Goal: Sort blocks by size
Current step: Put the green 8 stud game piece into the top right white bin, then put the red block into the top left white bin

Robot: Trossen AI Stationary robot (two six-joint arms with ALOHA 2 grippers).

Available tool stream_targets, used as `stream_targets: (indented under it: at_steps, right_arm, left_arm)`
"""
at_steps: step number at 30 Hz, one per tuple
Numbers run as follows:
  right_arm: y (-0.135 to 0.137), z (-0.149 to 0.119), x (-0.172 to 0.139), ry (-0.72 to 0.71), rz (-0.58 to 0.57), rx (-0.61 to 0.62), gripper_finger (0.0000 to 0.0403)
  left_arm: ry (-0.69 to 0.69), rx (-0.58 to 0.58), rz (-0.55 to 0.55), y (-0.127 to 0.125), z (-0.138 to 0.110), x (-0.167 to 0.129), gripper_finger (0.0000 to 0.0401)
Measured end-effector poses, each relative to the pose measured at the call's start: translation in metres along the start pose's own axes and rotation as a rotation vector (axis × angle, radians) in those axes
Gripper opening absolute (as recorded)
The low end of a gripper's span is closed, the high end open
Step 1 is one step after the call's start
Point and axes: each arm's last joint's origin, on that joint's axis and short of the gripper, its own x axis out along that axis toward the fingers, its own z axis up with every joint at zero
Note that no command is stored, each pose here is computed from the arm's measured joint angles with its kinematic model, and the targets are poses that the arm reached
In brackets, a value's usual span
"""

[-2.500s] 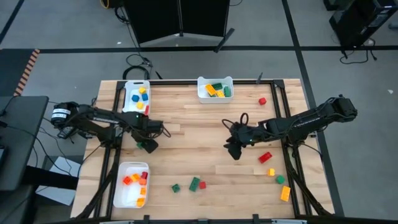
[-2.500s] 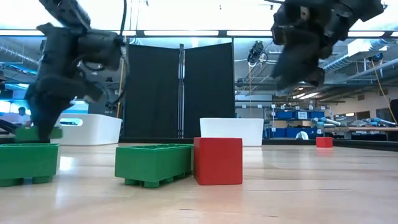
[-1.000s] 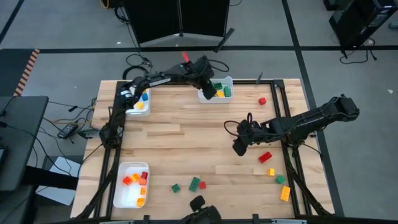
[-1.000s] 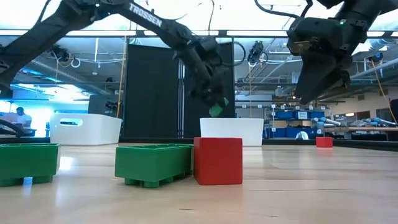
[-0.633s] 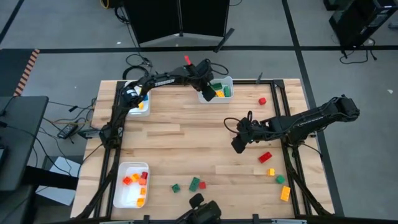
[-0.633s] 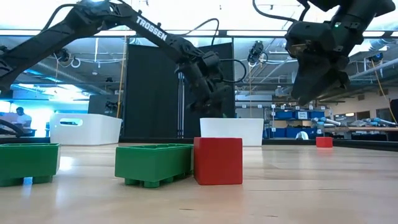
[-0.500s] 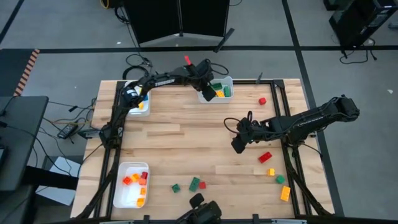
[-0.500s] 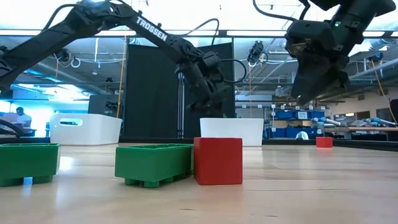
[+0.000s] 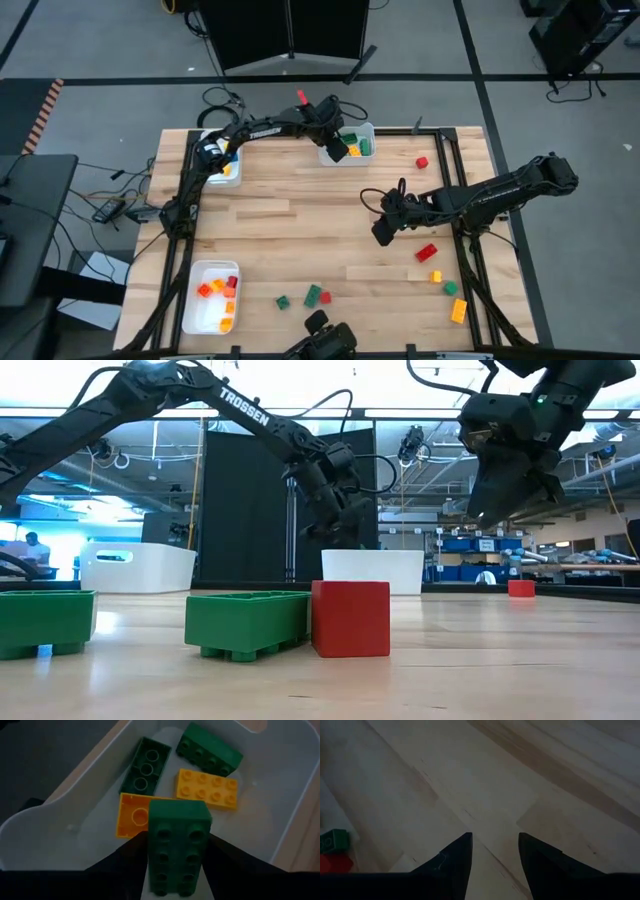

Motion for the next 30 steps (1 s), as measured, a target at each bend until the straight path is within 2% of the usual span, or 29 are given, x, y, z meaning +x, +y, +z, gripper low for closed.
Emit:
stream_targets:
  at_steps: [11,16,23,30]
  right_arm:
    - [0.000,0.000,0.000,-0.001,0.001,0.000,0.0172]
    - [0.001,0.001,0.000,-0.005,0.008,0.003,0.0172]
    - [0.002,0.001,0.000,-0.013,0.021,0.007,0.0172]
    - [0.007,0.005,0.000,-0.047,0.068,-0.006,0.0172]
  left_arm:
    - [0.003,0.001,0.000,0.000,0.000,0.000,0.0266]
    - [0.004,-0.019,-0.004,-0.001,0.001,-0.006,0.0278]
    - [0.020,0.032,-0.015,-0.013,0.019,-0.041,0.0278]
    - [0.072,0.216,-0.066,-0.056,0.020,-0.084,0.0278]
